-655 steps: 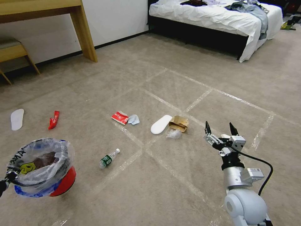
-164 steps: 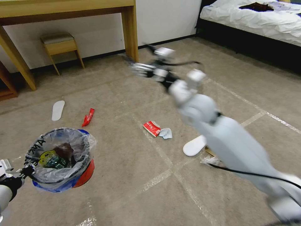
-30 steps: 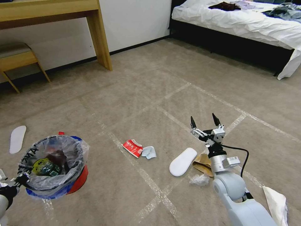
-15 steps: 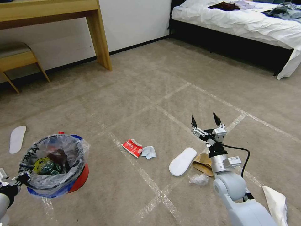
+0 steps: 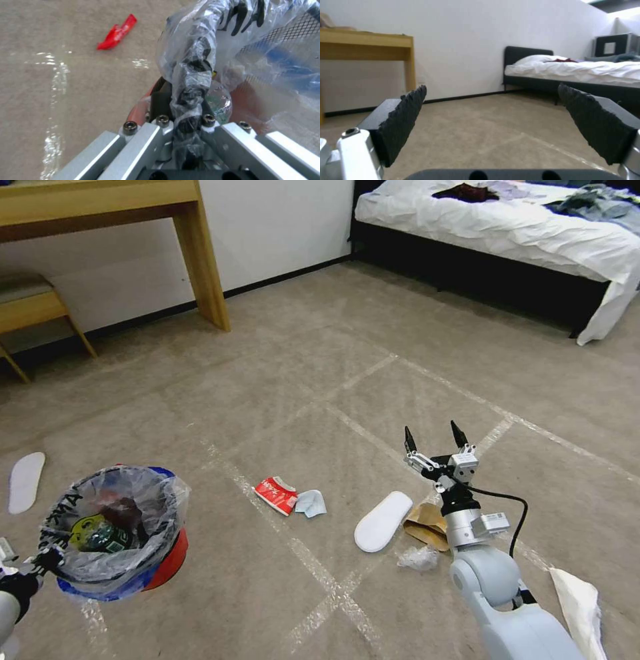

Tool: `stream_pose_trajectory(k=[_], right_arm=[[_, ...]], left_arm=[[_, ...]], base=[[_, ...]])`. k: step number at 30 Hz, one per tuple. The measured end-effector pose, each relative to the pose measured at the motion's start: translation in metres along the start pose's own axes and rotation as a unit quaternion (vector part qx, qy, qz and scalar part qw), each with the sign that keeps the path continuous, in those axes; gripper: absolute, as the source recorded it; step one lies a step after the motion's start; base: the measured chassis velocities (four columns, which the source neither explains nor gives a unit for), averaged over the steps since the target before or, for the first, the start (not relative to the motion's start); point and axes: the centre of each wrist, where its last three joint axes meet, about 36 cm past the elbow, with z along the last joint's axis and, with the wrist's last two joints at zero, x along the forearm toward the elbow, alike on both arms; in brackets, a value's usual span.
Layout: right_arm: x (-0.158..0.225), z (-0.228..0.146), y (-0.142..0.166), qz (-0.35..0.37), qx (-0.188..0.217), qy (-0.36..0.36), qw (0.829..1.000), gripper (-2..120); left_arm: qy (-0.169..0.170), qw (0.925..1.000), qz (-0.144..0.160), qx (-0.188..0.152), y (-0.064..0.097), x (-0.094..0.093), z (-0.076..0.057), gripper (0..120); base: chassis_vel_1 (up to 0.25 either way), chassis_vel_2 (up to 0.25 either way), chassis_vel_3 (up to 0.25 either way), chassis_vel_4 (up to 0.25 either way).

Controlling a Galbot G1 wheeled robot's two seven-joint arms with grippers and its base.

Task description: Pick up the trash bin and place the garbage on the floor into it.

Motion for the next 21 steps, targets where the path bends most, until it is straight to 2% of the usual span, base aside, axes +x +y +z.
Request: stream_pose_trajectory(k=[21], right_arm=[[-0.0032, 0.0029, 0.0001, -0.003, 0.001, 0.000, 1.000, 100]], left_arm=[[-0.001, 1.0000, -0.002, 0.005, 0.0005, 0.0012, 0.0018, 0]], base=[[-0.109, -0.098, -0.106, -0.102]])
